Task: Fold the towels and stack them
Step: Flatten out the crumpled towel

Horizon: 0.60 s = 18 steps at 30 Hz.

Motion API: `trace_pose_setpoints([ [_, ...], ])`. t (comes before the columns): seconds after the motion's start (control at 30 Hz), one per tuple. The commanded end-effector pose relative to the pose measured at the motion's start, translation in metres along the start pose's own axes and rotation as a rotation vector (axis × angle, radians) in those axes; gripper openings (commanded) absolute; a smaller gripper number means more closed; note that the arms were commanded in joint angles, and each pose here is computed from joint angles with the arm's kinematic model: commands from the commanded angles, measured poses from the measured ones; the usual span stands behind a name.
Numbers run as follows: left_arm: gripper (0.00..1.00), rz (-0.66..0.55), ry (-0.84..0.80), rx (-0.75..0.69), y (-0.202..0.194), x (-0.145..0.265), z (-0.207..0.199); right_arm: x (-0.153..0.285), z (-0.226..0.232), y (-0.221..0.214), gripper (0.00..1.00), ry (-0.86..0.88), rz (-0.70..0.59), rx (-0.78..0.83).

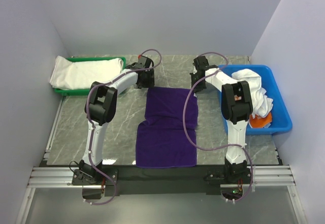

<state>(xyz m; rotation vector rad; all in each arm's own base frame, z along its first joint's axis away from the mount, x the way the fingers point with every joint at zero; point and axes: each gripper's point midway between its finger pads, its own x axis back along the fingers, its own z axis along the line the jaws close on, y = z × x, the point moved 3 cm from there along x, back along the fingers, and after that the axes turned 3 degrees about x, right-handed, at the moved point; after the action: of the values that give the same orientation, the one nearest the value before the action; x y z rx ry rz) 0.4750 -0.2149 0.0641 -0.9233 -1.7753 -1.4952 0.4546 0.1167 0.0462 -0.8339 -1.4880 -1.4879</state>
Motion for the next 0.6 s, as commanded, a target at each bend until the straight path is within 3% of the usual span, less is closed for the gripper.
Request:
trace_pose_setpoints([
  [0.0, 0.68, -0.043, -0.035, -0.008, 0.017, -0.003, -0.007, 0.004, 0.000, 0.005, 0.04, 0.008, -0.006, 0.013],
  [0.2, 0.62, -0.041, -0.050, -0.017, 0.017, -0.014, -0.011, 0.005, -0.001, 0.003, 0.04, 0.012, -0.017, 0.015],
  [0.33, 0.52, -0.044, -0.045, -0.024, 0.015, -0.023, -0.010, 0.005, -0.001, 0.003, 0.04, 0.015, -0.018, 0.015],
  [0.57, 0.50, -0.014, 0.047, -0.077, -0.008, -0.035, -0.011, 0.008, 0.001, 0.004, 0.03, 0.025, -0.031, 0.009],
])
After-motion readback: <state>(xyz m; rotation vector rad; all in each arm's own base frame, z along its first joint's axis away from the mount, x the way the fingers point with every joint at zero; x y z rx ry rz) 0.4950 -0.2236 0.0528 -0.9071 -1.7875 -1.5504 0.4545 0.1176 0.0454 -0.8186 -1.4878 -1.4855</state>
